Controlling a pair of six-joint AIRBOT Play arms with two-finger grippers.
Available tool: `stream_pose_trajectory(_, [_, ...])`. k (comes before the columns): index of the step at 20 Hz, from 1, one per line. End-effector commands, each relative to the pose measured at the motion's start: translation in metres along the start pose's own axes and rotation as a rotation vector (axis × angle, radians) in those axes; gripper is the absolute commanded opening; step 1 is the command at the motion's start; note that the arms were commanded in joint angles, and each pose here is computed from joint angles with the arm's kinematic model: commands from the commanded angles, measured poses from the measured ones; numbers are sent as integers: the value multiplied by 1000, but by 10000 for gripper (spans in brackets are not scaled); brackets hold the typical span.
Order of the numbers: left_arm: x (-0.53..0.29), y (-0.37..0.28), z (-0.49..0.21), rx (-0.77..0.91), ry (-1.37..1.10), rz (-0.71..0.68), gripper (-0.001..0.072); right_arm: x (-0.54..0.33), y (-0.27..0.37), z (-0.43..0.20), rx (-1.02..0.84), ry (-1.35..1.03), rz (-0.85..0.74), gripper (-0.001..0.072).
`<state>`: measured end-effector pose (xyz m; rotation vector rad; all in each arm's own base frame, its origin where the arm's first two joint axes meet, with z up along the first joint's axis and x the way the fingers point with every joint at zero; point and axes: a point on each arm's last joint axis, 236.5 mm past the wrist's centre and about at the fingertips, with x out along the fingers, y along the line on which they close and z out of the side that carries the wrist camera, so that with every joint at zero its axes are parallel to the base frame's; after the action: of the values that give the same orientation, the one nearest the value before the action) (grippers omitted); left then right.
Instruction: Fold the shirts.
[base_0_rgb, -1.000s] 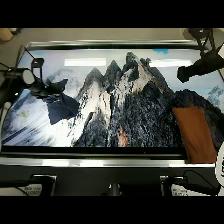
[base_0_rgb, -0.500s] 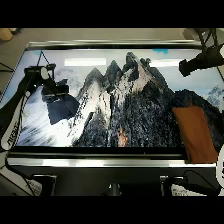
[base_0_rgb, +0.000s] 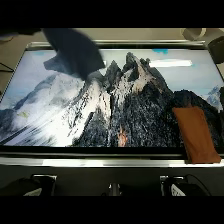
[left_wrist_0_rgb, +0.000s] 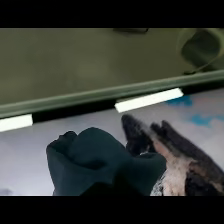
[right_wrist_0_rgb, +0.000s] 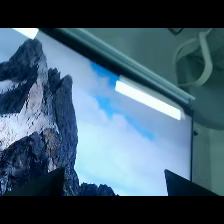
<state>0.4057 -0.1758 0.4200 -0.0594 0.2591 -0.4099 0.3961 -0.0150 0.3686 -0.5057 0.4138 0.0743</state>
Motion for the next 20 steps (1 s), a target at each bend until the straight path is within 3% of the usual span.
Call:
stream_pose_trajectory(1, [-56,-55,40,-7,-159,-136,27,-73,-10,16,14,-98,-59,669])
stream_pose_trajectory(4, [-9,-78,-18,-46,3,-175,27,-85,4,-14,11,19,-10,669])
stream_pose_trajectory(8, [78,-117,-224,-76,471,-177,27,-48,51,-96,13,396,204,667])
stream_pose_trajectory(11, [98,-159,-383,-149,744,-213,27,14,79,-143,12,551,295,667])
stream_pose_trajectory(14, [90,-182,-467,-269,969,-220,47,65,121,-192,42,687,428,667])
stream_pose_trajectory(15, [92,-181,-466,-281,981,-222,237,75,139,-203,62,719,492,667])
stream_pose_trajectory(16, [93,-174,-455,-260,978,-231,514,81,156,-210,78,737,558,667])
stream_pose_trajectory(17, [93,-161,-439,-204,981,-251,656,85,171,-214,93,745,615,668])
stream_pose_trajectory(19, [85,-103,-401,-63,1023,-202,650,85,203,-216,154,744,739,668])
stream_pose_trajectory(20, [76,-59,-384,2,1047,-112,649,81,224,-215,190,726,824,668])
